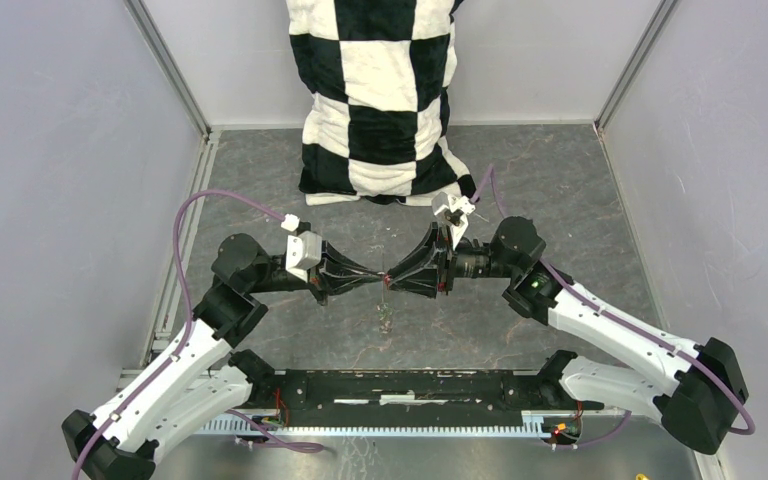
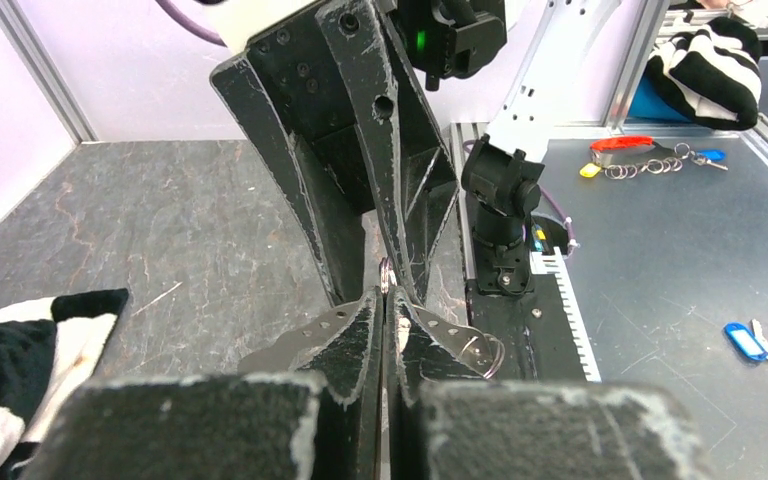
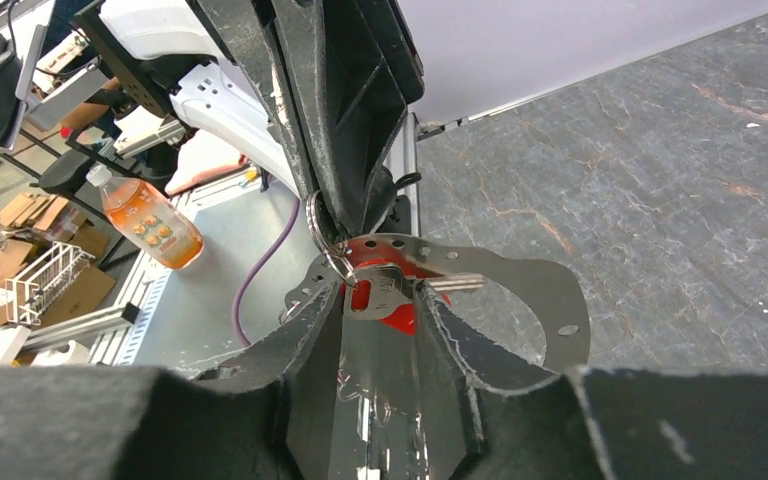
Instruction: Put the keys on the keyring
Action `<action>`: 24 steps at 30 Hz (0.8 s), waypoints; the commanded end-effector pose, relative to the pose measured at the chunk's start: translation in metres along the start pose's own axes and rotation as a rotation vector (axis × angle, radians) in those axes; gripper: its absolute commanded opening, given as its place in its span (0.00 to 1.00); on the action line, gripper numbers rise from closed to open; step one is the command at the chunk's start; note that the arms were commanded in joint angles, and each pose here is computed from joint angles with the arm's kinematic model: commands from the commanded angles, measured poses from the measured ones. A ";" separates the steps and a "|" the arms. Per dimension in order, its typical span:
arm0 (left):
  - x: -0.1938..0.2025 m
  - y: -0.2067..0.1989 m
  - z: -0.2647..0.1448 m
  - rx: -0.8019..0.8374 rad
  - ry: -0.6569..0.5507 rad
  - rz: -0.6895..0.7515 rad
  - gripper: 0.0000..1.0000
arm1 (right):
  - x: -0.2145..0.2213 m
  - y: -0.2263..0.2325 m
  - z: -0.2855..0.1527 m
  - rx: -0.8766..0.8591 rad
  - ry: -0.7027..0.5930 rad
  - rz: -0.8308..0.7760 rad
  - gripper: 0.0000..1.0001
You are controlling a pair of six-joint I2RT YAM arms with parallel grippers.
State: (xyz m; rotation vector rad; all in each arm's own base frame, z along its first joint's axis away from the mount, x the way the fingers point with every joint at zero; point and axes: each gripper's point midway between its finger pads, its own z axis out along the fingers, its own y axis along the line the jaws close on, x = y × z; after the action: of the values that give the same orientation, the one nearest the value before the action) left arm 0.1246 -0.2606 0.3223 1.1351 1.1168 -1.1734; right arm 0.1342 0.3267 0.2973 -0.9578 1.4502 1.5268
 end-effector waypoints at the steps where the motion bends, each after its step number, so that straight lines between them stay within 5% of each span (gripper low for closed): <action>1: -0.036 -0.001 0.001 -0.002 -0.077 0.066 0.02 | -0.010 0.007 0.000 -0.030 -0.037 -0.042 0.32; 8: -0.042 0.002 0.000 -0.026 -0.091 0.063 0.02 | 0.001 0.001 -0.004 0.002 0.003 -0.048 0.08; 15: -0.041 0.001 0.000 -0.021 -0.089 0.066 0.02 | 0.016 0.002 -0.006 -0.012 0.044 -0.020 0.00; 18: -0.036 -0.001 -0.001 -0.011 -0.077 0.073 0.02 | 0.018 0.012 -0.004 -0.073 0.070 -0.020 0.07; 24: -0.029 -0.007 -0.002 0.026 -0.050 0.082 0.02 | -0.001 0.006 -0.009 -0.005 0.164 -0.158 0.42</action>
State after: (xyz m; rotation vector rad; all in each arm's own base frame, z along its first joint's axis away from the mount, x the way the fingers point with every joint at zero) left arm 0.1247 -0.2600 0.3230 1.1279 1.1268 -1.1749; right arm 0.1247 0.3216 0.2795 -1.0843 1.5008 1.4873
